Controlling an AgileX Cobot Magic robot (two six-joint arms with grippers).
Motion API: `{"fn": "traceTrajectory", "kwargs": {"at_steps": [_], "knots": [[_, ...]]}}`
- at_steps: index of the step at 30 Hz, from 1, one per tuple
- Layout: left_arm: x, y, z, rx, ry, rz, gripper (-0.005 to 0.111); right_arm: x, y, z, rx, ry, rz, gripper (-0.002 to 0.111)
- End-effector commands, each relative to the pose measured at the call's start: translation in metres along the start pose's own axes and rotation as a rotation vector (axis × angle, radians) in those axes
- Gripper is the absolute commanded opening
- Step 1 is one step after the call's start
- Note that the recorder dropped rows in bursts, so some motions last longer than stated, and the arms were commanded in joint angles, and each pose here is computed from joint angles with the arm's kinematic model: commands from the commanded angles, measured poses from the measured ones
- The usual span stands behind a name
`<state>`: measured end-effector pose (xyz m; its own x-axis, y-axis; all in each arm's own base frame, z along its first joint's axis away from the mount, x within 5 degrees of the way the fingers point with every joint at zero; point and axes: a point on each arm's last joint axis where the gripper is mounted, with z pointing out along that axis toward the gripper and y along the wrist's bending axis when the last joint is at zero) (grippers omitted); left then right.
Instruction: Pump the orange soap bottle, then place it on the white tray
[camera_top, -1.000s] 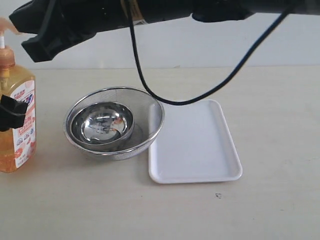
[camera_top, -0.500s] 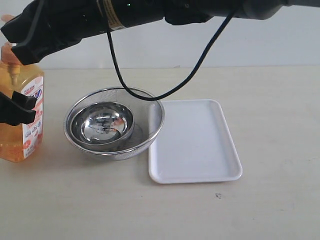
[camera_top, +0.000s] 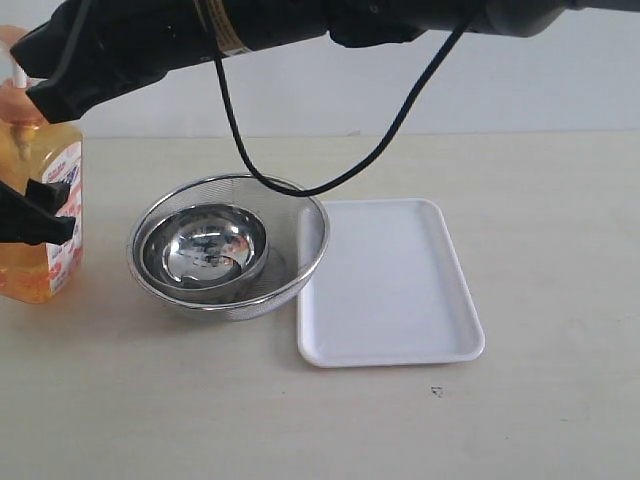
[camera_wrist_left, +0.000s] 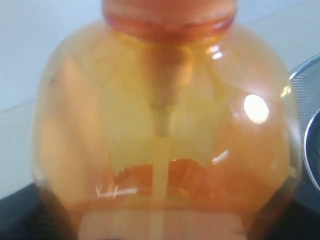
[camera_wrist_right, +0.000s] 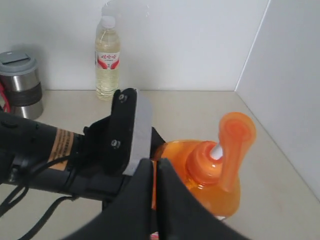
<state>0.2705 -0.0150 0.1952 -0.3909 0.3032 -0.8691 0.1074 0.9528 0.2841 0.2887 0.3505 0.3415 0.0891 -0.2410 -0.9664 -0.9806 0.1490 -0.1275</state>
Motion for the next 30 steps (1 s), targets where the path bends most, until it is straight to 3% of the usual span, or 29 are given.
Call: {"fn": "traceTrajectory", "kwargs": {"at_steps": [1,5,11,30], "knots": [[-0.006,-0.008,-0.004,-0.013,-0.11,-0.023,0.005,0.002,-0.004,0.001,0.021,0.002,-0.005,0.0],[-0.005,-0.021,-0.007,0.016,-0.113,-0.019,0.005,0.014,-0.004,0.009,-0.005,0.023,0.017,0.0],[-0.003,-0.018,-0.007,-0.056,-0.102,-0.006,0.005,0.015,-0.002,0.01,-0.029,0.025,0.033,0.0],[0.005,-0.029,0.001,0.009,-0.064,-0.049,0.005,0.028,-0.016,0.016,0.1,0.06,-0.011,0.0]]}}
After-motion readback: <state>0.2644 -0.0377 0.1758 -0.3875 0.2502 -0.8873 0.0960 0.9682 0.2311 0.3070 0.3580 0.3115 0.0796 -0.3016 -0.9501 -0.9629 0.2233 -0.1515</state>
